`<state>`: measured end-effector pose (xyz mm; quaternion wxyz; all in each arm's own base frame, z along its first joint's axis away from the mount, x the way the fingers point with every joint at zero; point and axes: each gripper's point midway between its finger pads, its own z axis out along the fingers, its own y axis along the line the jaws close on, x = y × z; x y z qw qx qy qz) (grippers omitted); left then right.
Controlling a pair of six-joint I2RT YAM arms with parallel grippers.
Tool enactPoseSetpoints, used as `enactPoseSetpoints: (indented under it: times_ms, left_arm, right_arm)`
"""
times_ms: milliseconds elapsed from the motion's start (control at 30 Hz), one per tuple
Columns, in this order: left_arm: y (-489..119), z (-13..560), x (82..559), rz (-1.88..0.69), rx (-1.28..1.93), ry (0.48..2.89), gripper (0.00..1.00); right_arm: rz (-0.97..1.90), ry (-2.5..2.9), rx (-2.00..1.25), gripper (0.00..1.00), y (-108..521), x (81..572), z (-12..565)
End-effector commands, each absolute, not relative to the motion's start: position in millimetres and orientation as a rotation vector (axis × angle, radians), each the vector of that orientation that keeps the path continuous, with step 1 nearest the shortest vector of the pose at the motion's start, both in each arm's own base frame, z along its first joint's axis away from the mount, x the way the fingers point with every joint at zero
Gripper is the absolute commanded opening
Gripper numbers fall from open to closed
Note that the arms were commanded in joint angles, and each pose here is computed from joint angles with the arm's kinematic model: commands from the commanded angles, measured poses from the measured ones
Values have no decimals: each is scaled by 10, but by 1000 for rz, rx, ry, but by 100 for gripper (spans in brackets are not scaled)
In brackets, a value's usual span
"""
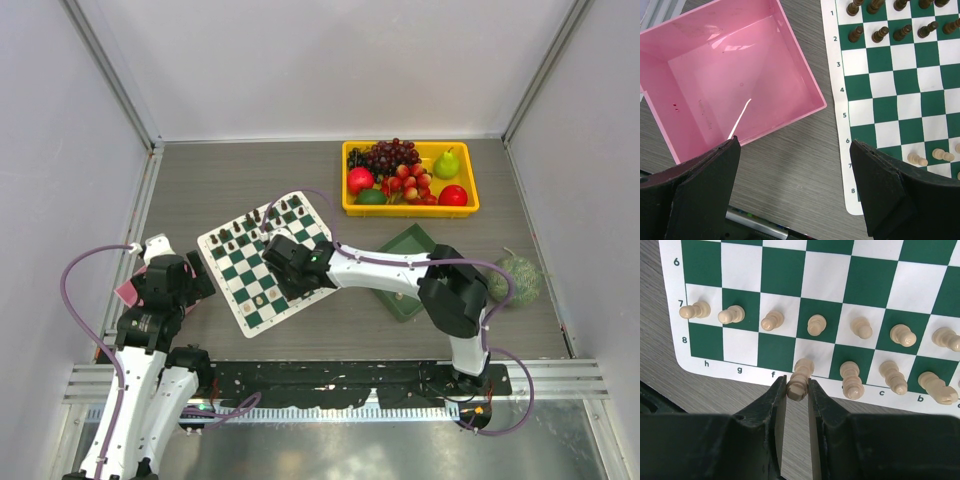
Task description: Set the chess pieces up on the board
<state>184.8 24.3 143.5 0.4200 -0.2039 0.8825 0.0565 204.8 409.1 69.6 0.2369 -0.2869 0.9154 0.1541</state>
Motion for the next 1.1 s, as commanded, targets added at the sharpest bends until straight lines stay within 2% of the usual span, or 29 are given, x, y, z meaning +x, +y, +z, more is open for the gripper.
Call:
enactPoseSetpoints:
  times_ms: [0, 367, 833, 1067]
  left_arm:
    - [243, 1554, 1938, 124, -508, 2160, 99]
    - [245, 1554, 1938, 126, -508, 2160, 99]
    - [246, 1559, 1936, 125, -507, 2157, 99]
    - [245, 1559, 1940, 125, -509, 2157, 99]
  right_arm:
    - [413, 2462, -780, 21, 4152, 2122, 739]
    - [393, 2482, -794, 23, 4147, 2120, 628]
    - [438, 2435, -784, 45, 4167, 2128, 888]
    - [446, 2358, -747, 50, 4102, 2191, 1295]
